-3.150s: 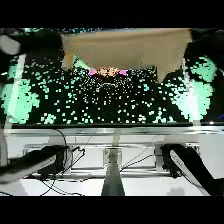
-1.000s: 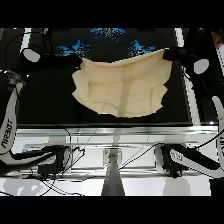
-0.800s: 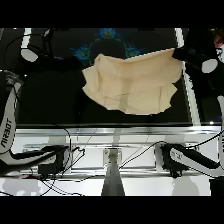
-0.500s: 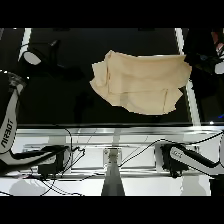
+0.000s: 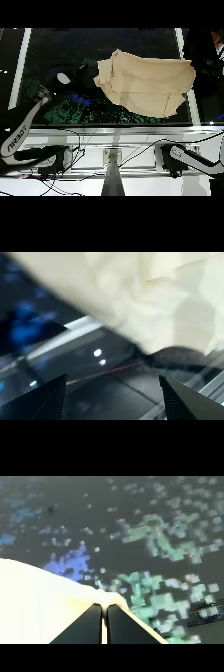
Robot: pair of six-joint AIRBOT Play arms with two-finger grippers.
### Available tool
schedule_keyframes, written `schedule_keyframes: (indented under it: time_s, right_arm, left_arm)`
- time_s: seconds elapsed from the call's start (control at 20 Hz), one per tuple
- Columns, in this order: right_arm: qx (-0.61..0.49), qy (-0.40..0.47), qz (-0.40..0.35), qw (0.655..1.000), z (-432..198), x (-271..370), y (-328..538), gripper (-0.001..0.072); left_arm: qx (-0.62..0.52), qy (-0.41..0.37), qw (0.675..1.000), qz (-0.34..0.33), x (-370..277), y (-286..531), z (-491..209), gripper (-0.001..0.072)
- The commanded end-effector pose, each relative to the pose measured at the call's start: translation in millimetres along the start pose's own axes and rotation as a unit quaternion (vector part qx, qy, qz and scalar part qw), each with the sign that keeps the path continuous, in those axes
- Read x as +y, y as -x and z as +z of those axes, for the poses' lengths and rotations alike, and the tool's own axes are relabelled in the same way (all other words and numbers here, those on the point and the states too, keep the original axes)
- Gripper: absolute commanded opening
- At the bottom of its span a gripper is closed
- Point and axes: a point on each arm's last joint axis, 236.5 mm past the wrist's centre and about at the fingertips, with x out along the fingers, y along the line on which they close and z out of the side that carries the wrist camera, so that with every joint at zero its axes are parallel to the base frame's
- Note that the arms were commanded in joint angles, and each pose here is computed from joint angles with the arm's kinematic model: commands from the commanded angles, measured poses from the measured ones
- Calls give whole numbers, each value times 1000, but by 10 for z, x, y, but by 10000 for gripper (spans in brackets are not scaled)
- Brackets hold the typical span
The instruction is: Fold the clothes and pants, and hang the long-sleeved shirts on hangers.
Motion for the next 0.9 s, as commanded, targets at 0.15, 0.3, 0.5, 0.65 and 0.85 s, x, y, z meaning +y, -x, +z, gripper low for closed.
schedule_keyframes:
  time_s: [0.15, 0.3, 0.5, 0.65, 0.85]
  right_arm:
    - [4, 0, 0, 1000, -20, -9, -1, 10]
    - [3, -1, 0, 1000, -16, -10, -1, 10]
    - [4, -1, 0, 1000, -20, -8, -1, 10]
    - [4, -1, 0, 1000, -20, -8, -1, 10]
    - [7, -1, 2, 1000, -33, -1, -1, 10]
  left_arm:
    - [2, 46, 999, 5, -39, -548, -135, 617]
    - [1, 63, 998, 3, -16, -594, -128, 532]
    - [-38, 82, 996, 0, -27, -597, 47, 280]
    - [-61, 107, 992, -10, -53, -589, 163, 280]
    - [-60, 110, 992, -11, -59, -608, 155, 280]
